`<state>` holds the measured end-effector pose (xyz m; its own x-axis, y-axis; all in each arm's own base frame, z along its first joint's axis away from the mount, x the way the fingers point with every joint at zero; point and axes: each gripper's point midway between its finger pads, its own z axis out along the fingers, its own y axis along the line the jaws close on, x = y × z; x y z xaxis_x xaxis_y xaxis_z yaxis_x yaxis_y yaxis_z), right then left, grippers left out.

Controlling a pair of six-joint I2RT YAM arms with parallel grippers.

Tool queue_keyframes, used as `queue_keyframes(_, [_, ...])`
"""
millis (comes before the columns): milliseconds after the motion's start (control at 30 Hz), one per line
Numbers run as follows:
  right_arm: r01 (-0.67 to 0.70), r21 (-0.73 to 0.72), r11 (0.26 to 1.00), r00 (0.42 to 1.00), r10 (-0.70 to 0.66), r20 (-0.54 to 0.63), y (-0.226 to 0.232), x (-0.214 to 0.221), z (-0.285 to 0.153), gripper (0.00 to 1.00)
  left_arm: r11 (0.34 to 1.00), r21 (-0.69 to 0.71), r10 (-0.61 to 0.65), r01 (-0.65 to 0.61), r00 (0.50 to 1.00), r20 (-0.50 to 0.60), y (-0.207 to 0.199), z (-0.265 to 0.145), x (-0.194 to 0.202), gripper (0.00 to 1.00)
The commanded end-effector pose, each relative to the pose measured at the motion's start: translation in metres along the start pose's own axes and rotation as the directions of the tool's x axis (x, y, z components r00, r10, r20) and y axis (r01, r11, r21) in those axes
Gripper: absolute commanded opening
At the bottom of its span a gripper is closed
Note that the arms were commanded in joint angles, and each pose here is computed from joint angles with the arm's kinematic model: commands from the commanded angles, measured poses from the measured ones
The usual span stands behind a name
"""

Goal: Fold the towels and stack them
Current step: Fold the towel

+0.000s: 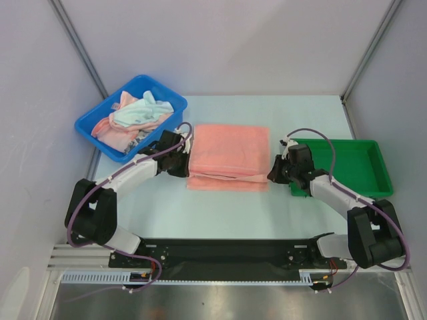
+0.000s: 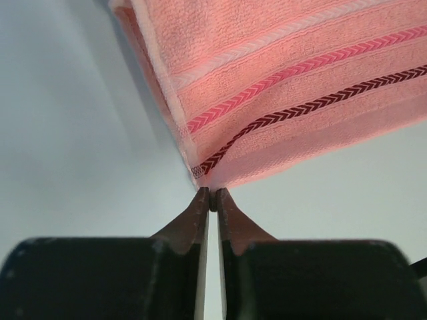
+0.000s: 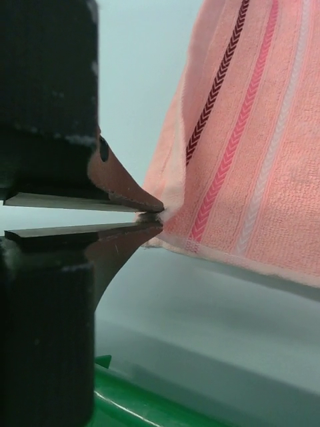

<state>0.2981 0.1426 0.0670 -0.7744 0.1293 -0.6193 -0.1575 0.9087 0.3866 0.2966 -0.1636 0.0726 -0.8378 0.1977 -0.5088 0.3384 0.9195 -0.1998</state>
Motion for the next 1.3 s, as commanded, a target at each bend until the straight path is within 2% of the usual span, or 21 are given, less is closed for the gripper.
queue_keyframes(0, [-0.006,0.025,1.0,1.0,0.006,0.006,0.0,0.0,-0.006,0.16,0.999,-0.023,-0.031,0.03,0.999,-0.029,0.001,-0.003,0.01,0.15])
queue_keyframes(67, [-0.004,0.044,0.999,1.0,0.003,0.007,-0.002,-0.001,-0.014,0.25,0.999,0.021,-0.029,0.03,0.999,-0.042,-0.007,-0.005,0.012,0.28])
queue_keyframes(167, [0.001,0.069,0.998,1.0,-0.003,0.023,0.0,-0.013,-0.026,0.32,0.997,0.079,-0.019,0.022,0.999,-0.04,-0.018,-0.016,0.01,0.36])
queue_keyframes(267, [-0.003,0.057,0.998,0.999,0.001,0.036,0.007,-0.026,-0.03,0.34,0.992,0.126,-0.029,0.028,1.0,0.004,-0.03,-0.027,-0.004,0.41])
queue_keyframes(433, [-0.015,0.023,1.0,1.0,0.015,0.013,0.016,-0.022,-0.019,0.31,0.984,0.164,-0.076,0.075,0.997,-0.002,-0.038,-0.02,-0.009,0.43])
queue_keyframes(600, [-0.024,0.079,0.997,0.997,0.029,-0.066,0.007,0.001,-0.001,0.29,0.988,0.038,-0.148,0.151,0.986,-0.077,-0.015,0.004,0.014,0.41])
queue_keyframes(900, [-0.025,0.155,0.988,0.992,0.044,-0.122,-0.008,0.024,0.013,0.29,0.979,0.018,-0.2,0.202,0.975,-0.095,-0.011,0.031,0.021,0.43])
queue_keyframes(1000, [-0.02,0.172,0.985,0.991,0.042,-0.125,-0.011,0.026,0.014,0.28,0.978,-0.007,-0.207,0.208,0.972,-0.107,-0.006,0.038,0.025,0.39])
queue_keyframes(1100, [-0.017,0.186,0.982,0.991,0.041,-0.125,-0.015,0.027,0.016,0.28,0.977,-0.03,-0.213,0.211,0.971,-0.108,-0.003,0.039,0.026,0.28])
queue_keyframes(1267, [-0.02,0.186,0.982,0.99,0.046,-0.136,-0.016,0.03,0.02,0.25,0.977,-0.035,-0.214,0.211,0.97,-0.113,-0.004,0.033,0.022,0.0])
